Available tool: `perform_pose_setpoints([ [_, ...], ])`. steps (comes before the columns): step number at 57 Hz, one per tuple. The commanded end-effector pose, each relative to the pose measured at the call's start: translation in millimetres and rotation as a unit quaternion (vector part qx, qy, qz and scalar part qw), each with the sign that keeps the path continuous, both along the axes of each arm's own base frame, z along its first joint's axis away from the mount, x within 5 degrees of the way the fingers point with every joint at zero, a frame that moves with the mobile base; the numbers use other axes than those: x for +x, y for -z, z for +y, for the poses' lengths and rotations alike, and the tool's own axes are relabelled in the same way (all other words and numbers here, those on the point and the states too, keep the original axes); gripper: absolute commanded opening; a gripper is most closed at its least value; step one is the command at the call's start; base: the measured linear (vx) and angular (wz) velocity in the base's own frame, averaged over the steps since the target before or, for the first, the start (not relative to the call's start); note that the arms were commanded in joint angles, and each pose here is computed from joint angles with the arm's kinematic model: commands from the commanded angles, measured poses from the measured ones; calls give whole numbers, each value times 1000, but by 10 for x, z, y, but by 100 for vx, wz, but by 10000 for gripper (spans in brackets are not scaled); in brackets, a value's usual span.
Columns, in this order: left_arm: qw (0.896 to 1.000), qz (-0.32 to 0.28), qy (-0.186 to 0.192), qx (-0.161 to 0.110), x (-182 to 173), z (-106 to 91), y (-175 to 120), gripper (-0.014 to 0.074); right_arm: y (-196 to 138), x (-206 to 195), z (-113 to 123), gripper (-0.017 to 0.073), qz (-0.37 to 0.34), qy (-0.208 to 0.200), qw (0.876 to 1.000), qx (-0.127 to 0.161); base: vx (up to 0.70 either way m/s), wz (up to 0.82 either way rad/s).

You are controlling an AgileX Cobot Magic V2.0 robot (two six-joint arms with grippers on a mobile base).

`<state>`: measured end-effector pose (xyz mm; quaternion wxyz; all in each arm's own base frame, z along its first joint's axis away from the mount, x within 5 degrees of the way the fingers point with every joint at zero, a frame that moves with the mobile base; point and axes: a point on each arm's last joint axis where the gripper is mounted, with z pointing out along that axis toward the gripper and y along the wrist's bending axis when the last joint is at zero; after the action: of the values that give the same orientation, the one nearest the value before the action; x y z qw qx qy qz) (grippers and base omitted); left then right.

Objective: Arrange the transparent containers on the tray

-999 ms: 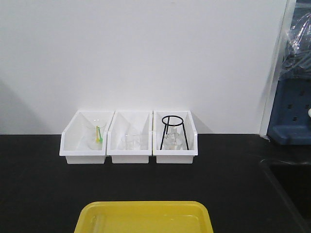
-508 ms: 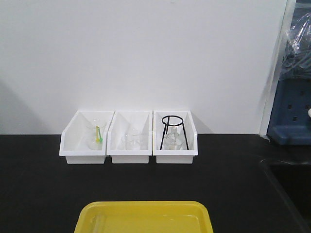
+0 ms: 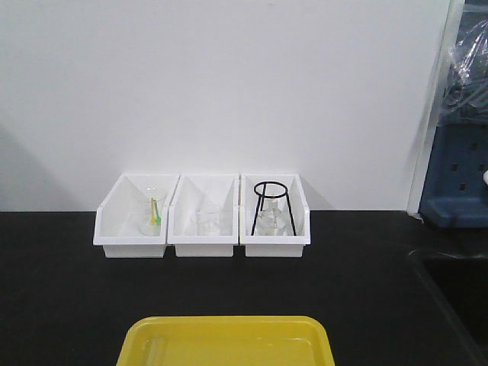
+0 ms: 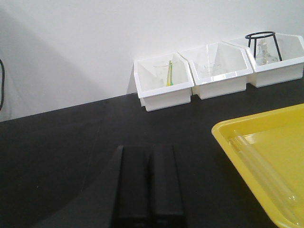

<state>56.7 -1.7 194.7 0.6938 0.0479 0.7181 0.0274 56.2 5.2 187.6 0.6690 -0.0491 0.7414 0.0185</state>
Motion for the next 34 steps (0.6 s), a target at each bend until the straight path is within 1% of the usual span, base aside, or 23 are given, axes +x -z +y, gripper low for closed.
perform_pose_setpoints([
  [1,999,-36,-1,-5,-3,2,32,0,-48,1,-3,-11,-39,2,999,-4,0,0],
  [34,999,-36,-1,-5,-3,2,32,0,-48,1,-4,-11,-39,3,999,-4,0,0],
])
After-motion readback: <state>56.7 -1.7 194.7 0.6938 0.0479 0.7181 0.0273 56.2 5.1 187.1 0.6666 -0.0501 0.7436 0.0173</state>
